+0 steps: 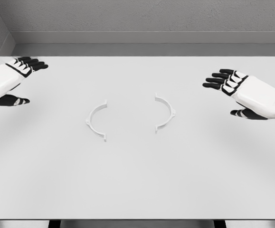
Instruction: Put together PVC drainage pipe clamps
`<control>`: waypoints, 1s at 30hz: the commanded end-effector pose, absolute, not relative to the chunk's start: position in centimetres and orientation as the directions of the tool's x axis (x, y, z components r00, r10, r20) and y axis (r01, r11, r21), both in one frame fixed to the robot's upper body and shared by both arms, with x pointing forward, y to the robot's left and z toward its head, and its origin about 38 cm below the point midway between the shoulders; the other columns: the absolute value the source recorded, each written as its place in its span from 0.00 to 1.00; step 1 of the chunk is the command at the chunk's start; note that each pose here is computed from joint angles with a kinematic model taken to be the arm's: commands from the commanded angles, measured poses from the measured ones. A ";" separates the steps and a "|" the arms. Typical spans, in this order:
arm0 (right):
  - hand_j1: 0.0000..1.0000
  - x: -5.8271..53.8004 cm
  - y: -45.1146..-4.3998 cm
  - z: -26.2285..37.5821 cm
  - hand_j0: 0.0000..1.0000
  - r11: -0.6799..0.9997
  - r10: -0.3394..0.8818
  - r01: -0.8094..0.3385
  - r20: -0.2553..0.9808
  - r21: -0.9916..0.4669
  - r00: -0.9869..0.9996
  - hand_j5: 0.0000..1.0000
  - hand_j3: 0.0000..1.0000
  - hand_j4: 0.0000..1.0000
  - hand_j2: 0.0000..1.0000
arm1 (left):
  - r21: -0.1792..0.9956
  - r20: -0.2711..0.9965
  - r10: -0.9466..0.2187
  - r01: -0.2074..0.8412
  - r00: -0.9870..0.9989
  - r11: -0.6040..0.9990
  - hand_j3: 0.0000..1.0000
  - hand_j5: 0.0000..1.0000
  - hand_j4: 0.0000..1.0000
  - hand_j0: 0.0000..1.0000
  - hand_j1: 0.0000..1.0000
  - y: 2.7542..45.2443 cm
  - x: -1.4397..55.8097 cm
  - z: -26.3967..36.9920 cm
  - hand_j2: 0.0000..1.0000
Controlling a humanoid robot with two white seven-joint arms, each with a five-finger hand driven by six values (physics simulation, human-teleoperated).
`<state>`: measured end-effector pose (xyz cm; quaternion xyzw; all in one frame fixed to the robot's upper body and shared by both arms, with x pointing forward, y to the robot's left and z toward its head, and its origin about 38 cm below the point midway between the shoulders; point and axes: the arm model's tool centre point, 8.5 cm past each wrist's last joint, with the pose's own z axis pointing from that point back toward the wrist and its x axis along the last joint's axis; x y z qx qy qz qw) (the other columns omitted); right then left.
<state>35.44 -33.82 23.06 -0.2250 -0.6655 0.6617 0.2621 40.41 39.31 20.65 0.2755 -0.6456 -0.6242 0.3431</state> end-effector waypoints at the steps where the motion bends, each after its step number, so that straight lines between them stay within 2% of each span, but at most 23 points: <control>1: 1.00 35.5 -34.0 22.6 1.00 0.026 0.652 -0.063 0.065 -0.998 -0.756 1.00 1.00 1.00 1.00 | 0.994 0.105 -0.777 0.086 -0.621 0.066 1.00 1.00 1.00 1.00 1.00 38.9 40.3 20.2 1.00; 6: 1.00 36.7 -33.6 22.0 1.00 0.070 0.652 -0.076 0.103 -0.995 -0.751 1.00 1.00 1.00 1.00 | 0.993 0.109 -0.761 0.097 -0.639 0.061 1.00 1.00 1.00 1.00 1.00 37.3 40.4 18.9 1.00; 7: 1.00 38.1 -32.1 22.8 1.00 0.061 0.629 -0.050 0.077 -0.997 -0.773 1.00 1.00 1.00 1.00 | 0.994 0.102 -0.759 0.096 -0.643 0.052 1.00 1.00 1.00 1.00 1.00 36.9 40.4 18.6 1.00; 9: 1.00 41.6 -30.3 22.4 1.00 -0.040 0.651 -0.021 -0.010 -0.999 -0.759 1.00 1.00 1.00 1.00 | 0.993 0.102 -0.749 0.113 -0.655 0.037 1.00 1.00 1.00 1.00 1.00 36.2 40.4 17.7 1.00; 16: 1.00 46.9 -24.8 19.0 1.00 -0.204 0.627 -0.065 -0.079 -0.977 -0.775 1.00 1.00 1.00 1.00 | 0.983 0.153 -0.707 0.180 -0.691 0.037 1.00 1.00 1.00 1.00 1.00 33.0 40.3 15.1 1.00; 22: 1.00 47.5 -23.4 16.8 1.00 -0.215 0.621 -0.116 -0.044 -0.970 -0.783 1.00 1.00 1.00 1.00 | 0.978 0.181 -0.659 0.205 -0.730 0.041 1.00 1.00 1.00 1.00 1.00 29.9 40.5 14.3 1.00; 30: 1.00 47.0 -21.7 16.0 1.00 -0.226 0.587 -0.123 -0.035 -0.966 -0.809 1.00 1.00 1.00 1.00 | 0.977 0.188 -0.655 0.211 -0.732 0.045 1.00 1.00 1.00 1.00 1.00 29.5 40.6 14.0 1.00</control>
